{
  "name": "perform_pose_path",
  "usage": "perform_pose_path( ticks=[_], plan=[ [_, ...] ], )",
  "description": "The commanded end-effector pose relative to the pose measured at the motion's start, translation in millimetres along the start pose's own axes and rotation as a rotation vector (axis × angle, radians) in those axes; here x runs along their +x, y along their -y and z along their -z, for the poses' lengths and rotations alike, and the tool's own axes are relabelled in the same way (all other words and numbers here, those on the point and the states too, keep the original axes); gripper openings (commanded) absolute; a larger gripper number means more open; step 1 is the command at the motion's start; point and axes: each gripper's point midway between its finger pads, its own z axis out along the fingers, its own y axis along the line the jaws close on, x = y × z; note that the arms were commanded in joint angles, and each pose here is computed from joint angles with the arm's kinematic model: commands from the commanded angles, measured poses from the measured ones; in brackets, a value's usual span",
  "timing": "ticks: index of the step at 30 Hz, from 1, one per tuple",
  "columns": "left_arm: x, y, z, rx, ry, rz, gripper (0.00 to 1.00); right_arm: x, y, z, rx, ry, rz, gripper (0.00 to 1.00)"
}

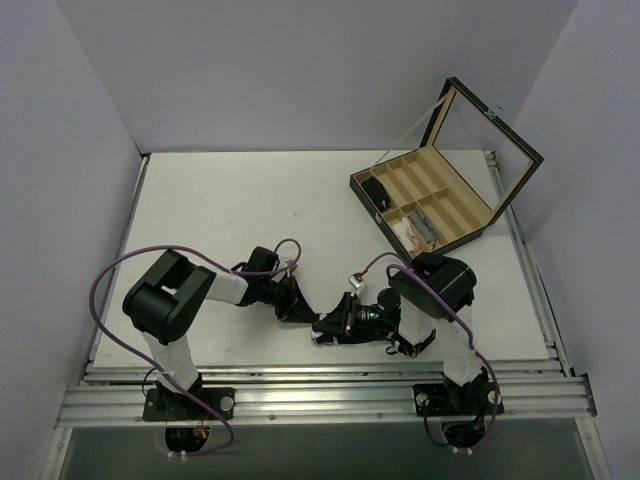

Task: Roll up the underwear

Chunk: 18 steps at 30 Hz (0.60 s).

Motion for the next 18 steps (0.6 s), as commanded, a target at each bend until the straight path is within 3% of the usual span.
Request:
perform_pose_path(
  ticks=[1, 9, 16, 18],
  plan=[
    [-15.3, 28.4, 4.7, 0.042, 0.06, -0.06, 0.02, 40.4, 68.8, 26.7, 0.226, -0.045, 0.028, 0.19],
    [-22.5, 13.8, 11.8, -0.083, 0.133, -0.048, 0.02, 45.5, 80.2, 38.3, 0.328, -0.048, -0.012, 0.31],
    [-23.0, -3.7, 18.4, -0.192, 0.167, -0.008, 0.02, 35.4, 77.0, 39.2, 0.406, -0.033, 0.01, 0.31],
    [-24.9, -5.2, 21.5, -0.219, 0.185, -0.002, 0.02, 30.4, 80.6, 45.0, 0.496, -0.028, 0.019, 0.34]
  ],
)
